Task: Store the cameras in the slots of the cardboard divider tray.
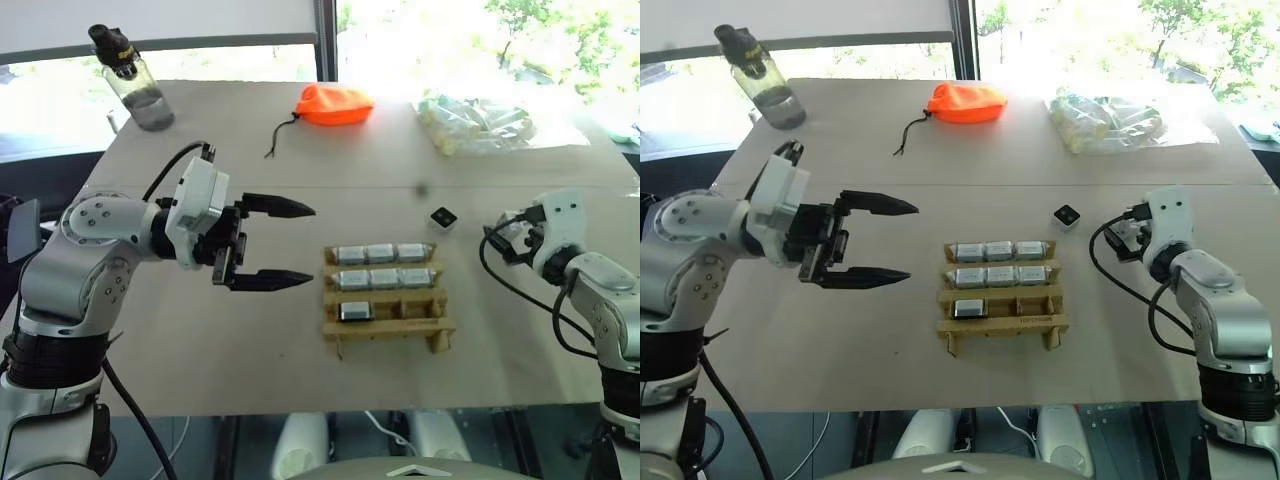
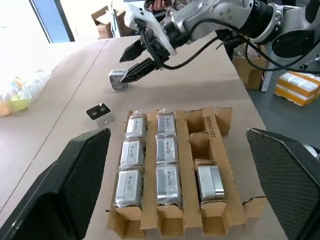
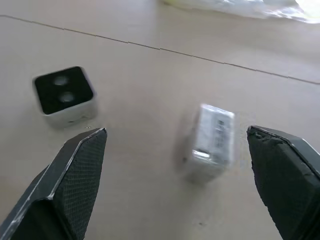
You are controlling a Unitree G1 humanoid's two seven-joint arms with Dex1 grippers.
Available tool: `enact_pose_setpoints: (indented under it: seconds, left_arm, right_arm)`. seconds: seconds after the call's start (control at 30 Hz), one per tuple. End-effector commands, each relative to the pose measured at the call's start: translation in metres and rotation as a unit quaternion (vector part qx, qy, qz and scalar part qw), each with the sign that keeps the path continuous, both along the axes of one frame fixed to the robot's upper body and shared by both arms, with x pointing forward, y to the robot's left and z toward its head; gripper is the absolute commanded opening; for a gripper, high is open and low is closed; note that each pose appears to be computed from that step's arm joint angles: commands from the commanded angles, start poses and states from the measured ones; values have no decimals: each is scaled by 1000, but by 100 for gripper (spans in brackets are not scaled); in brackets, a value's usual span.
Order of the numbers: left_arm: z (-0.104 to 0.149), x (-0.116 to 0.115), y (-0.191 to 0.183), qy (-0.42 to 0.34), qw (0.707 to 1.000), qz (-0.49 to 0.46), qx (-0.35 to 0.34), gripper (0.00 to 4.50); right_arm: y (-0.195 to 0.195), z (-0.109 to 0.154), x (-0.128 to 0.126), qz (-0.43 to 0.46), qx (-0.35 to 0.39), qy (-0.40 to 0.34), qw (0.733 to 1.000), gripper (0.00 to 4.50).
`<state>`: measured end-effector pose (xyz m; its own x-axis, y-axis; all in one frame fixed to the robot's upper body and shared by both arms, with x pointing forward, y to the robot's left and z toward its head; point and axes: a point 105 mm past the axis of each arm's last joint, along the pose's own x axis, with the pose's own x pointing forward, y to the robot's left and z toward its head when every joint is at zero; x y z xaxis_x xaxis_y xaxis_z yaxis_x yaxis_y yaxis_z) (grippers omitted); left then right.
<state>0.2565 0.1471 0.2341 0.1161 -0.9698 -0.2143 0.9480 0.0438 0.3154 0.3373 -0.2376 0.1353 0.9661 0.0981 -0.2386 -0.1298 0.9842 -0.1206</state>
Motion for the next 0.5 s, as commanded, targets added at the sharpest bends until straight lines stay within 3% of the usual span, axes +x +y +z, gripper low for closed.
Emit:
enact_pose_setpoints:
  seconds: [0.03,0.2,0.4,0.5]
  left_arm:
    - [5,1,0,-20,1000,-4,6,450]
    - [5,1,1,-22,1000,-5,10,450]
    - [6,0,3,-24,1000,-3,11,450]
    - [6,-1,4,-24,1000,-1,12,450]
  right_arm:
    - [-16,7,5,-49,7,-33,998,444]
    - [-13,1,13,-53,69,-34,996,444]
    - [-11,-6,22,-50,62,-35,996,444]
    - [-12,-7,23,-49,58,-36,996,367]
